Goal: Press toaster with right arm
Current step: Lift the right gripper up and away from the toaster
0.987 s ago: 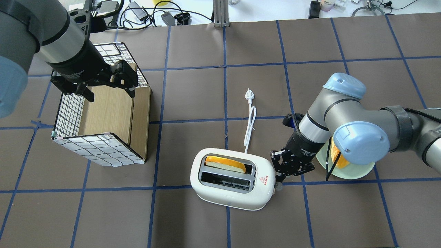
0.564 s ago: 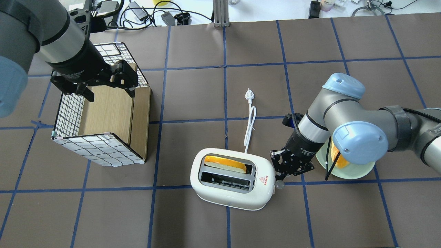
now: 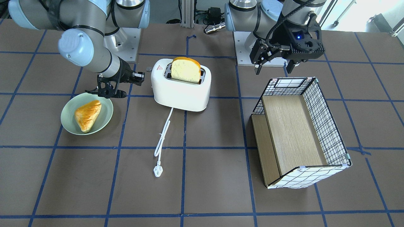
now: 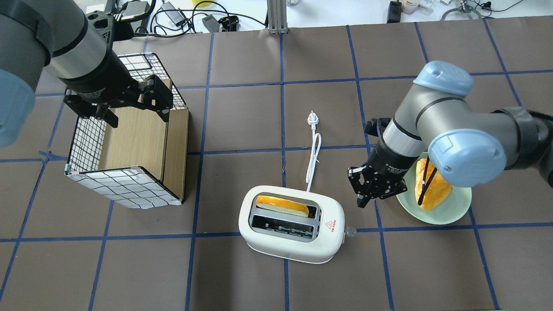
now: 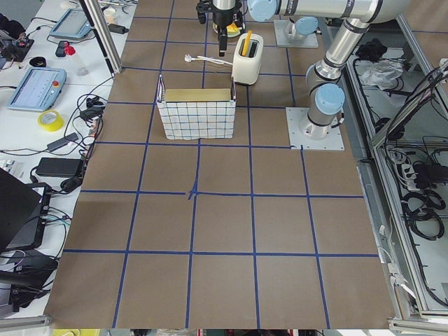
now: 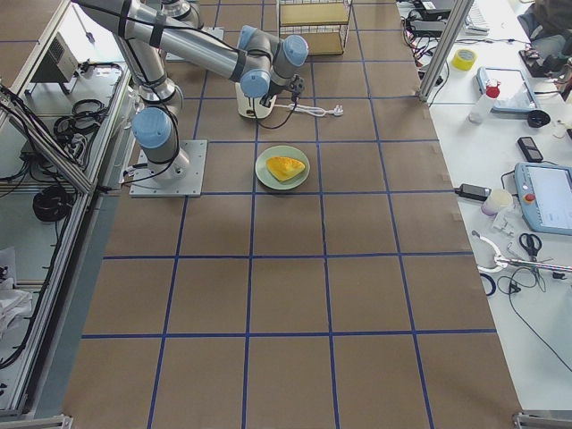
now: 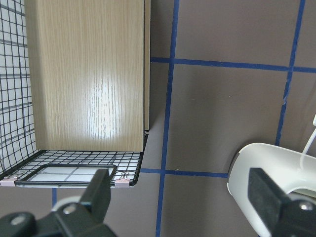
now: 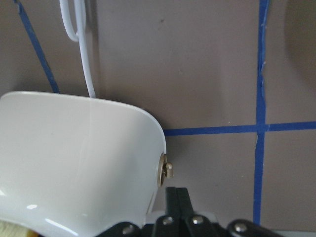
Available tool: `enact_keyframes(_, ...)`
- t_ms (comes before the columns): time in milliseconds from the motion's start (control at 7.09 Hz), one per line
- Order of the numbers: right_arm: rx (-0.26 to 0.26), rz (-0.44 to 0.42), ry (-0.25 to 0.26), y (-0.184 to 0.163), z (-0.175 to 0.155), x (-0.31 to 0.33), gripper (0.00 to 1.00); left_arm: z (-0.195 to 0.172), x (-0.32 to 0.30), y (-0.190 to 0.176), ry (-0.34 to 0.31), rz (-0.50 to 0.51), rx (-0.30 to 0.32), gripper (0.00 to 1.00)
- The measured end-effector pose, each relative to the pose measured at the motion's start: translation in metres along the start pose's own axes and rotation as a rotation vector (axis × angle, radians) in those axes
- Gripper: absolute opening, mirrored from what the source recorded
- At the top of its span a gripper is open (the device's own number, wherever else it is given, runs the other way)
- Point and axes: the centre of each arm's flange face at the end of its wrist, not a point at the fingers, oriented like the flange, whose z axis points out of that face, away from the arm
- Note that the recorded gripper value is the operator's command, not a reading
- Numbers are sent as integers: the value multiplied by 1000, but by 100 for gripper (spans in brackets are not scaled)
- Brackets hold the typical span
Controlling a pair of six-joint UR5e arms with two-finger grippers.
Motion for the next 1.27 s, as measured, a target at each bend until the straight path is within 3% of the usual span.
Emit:
enact_keyframes(423, 151, -9, 114, 10, -116, -16, 13, 0, 0, 0, 0, 0, 0, 100)
enact_keyframes(564, 203, -21, 145, 12, -141, -19, 15, 0, 0, 0, 0, 0, 0, 100)
enact_keyframes(705, 247, -36, 162, 14, -160, -22, 24, 0, 0, 0, 0, 0, 0, 100)
enact_keyframes(846, 285, -53, 168, 15, -173, -24, 44, 0, 0, 0, 0, 0, 0, 100)
enact_keyframes(987, 326, -79, 171, 13, -183, -26, 85, 0, 0, 0, 0, 0, 0, 100)
enact_keyframes(1128, 371, -114, 184, 11, -190, -28, 100, 0, 0, 0, 0, 0, 0, 100)
enact_keyframes(1269, 424, -171, 220, 7, -197, -27, 100, 0, 0, 0, 0, 0, 0, 100)
